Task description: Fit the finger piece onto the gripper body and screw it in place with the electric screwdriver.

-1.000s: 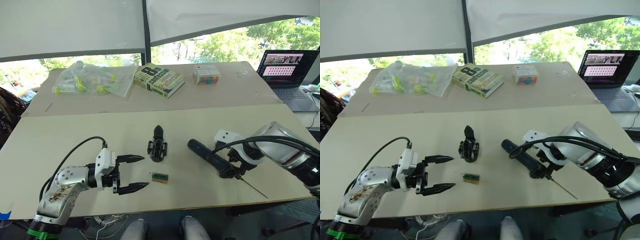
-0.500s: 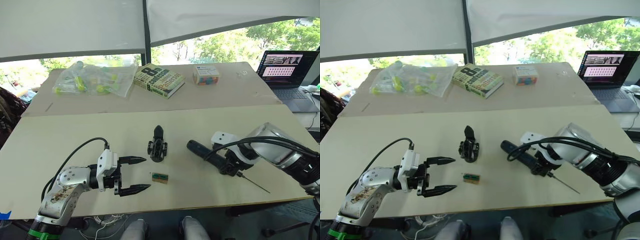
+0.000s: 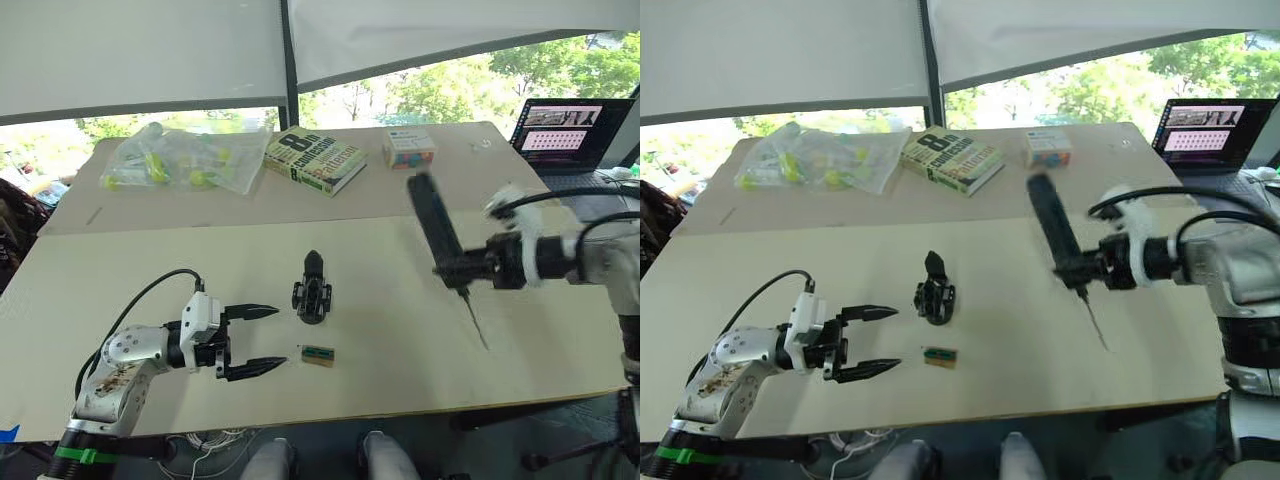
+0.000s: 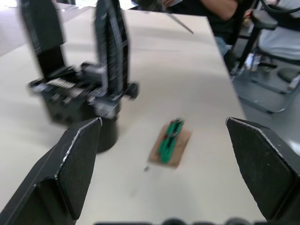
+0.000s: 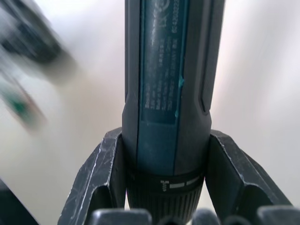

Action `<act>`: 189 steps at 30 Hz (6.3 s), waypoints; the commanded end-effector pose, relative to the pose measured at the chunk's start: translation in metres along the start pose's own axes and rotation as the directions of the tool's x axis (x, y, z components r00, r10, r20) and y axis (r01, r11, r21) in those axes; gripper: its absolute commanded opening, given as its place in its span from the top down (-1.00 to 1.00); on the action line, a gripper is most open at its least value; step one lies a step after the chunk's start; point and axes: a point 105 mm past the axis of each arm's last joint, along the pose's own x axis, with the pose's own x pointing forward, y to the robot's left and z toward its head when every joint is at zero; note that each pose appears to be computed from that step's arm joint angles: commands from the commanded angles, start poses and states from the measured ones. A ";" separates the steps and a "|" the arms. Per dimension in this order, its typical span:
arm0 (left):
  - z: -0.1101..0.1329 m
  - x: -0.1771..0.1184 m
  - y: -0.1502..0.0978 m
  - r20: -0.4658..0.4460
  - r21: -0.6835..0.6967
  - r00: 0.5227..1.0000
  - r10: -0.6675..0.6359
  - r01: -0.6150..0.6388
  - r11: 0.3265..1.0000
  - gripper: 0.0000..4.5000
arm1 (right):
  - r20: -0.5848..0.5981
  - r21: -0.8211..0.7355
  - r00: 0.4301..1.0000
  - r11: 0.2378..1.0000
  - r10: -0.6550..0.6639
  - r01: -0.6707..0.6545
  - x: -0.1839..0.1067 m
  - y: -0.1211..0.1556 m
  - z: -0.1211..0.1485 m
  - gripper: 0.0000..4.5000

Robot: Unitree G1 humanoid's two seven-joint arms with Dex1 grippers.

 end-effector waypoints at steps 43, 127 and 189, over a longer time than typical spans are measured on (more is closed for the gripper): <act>-0.034 0.052 -0.030 -0.006 0.014 0.998 -0.059 0.059 0.998 -1.00 | 0.247 -0.732 0.482 0.488 0.841 -0.476 0.072 0.160 -0.005 0.15; -0.051 0.072 -0.034 -0.053 -0.023 0.995 -0.085 0.084 0.996 -1.00 | 0.250 -0.721 0.519 0.515 0.818 -0.463 0.068 0.148 -0.014 0.15; -0.050 0.074 -0.036 -0.052 -0.041 0.995 -0.085 0.083 0.996 -1.00 | 0.225 -0.707 0.551 0.524 0.803 -0.475 0.084 0.151 -0.020 0.15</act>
